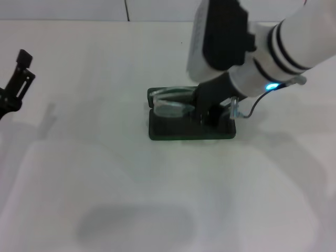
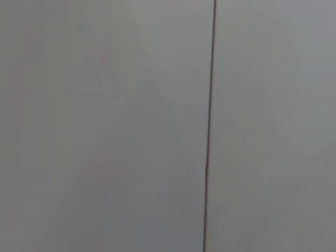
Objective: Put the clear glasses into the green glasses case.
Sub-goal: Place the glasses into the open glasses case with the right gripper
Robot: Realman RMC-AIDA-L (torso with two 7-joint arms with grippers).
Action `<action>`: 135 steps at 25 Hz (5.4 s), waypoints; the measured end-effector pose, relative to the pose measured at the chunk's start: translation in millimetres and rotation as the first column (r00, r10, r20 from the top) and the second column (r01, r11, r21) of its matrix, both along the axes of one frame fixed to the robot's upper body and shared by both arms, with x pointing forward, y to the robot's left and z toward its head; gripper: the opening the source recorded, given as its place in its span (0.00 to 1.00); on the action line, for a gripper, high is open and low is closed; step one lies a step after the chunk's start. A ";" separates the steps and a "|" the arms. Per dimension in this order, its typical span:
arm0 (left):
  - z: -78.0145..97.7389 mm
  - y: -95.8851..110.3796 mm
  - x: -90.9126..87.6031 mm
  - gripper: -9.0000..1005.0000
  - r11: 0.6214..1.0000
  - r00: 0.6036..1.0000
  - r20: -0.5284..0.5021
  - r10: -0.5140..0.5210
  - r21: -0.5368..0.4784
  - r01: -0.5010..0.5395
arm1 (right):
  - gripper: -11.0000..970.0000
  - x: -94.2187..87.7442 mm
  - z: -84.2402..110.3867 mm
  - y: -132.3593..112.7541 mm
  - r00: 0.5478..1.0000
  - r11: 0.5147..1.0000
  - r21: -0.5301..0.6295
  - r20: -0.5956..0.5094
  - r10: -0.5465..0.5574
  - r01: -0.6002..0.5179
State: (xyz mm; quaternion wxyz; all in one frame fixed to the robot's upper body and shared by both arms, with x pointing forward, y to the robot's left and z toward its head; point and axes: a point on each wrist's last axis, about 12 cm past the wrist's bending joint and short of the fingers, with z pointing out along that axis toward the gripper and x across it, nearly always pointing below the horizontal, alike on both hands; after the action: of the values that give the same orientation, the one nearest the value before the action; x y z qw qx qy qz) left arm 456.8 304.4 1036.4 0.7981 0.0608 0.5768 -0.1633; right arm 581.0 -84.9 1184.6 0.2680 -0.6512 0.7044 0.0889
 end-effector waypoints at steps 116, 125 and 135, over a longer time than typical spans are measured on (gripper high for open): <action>-0.1 -7.8 22.3 0.88 0.998 0.998 -0.050 -0.044 0.051 0.047 | 0.40 -45.7 -26.5 26.0 0.993 0.999 -0.032 0.105 0.046 -0.043; 0.7 -6.9 25.0 0.88 0.997 0.998 -0.049 -0.039 0.058 0.042 | 0.40 -51.7 -22.2 13.2 0.996 0.996 0.017 0.020 0.090 -0.090; 2.0 -11.2 34.3 0.88 0.996 0.997 -0.061 -0.050 0.065 0.054 | 0.41 -17.9 -30.7 -29.1 0.988 0.979 0.202 -0.151 0.036 -0.005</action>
State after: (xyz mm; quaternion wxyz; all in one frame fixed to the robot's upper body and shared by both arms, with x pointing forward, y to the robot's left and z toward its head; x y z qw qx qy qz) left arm 491.1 293.1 1038.4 0.7736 0.0975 0.6036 -0.1666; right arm 563.1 -114.0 1153.9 0.2762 -0.6192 0.7037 0.2126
